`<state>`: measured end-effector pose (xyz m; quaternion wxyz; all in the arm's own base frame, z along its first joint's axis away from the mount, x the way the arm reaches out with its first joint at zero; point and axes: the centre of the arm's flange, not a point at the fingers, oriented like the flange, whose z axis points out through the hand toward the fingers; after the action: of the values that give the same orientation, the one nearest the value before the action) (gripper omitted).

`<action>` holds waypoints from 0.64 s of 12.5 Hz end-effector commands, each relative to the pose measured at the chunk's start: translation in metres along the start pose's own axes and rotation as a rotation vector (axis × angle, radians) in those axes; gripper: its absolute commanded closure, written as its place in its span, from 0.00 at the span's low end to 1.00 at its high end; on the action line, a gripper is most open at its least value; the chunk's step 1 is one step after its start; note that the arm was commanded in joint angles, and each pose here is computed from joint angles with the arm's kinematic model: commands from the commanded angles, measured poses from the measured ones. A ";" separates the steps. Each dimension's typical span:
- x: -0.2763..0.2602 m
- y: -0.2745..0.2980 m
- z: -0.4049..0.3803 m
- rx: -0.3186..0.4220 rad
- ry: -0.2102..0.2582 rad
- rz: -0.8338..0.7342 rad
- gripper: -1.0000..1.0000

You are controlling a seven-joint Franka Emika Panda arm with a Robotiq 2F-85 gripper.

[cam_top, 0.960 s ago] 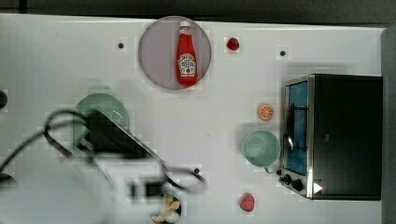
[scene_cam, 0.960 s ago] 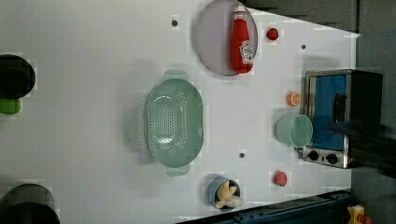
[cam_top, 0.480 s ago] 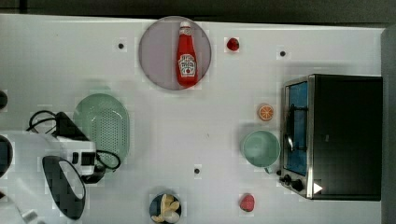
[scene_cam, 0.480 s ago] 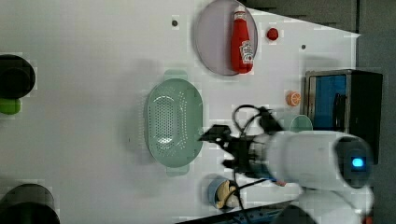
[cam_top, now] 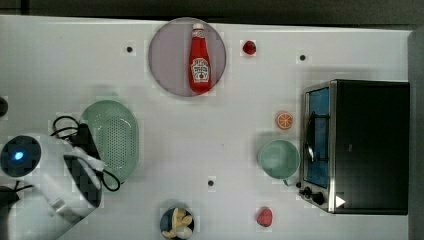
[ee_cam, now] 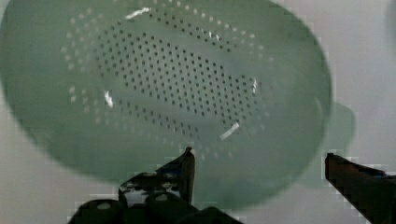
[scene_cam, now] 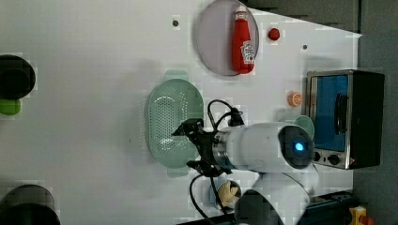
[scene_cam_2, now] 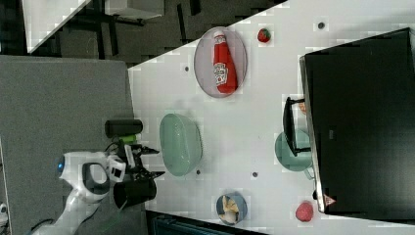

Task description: Drag strainer left to right.

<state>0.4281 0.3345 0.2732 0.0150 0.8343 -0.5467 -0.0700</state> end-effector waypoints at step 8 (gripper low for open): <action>0.050 -0.032 0.090 0.054 -0.038 0.316 0.00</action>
<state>0.4653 0.3018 0.1687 0.0010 0.7499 -0.6573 -0.0750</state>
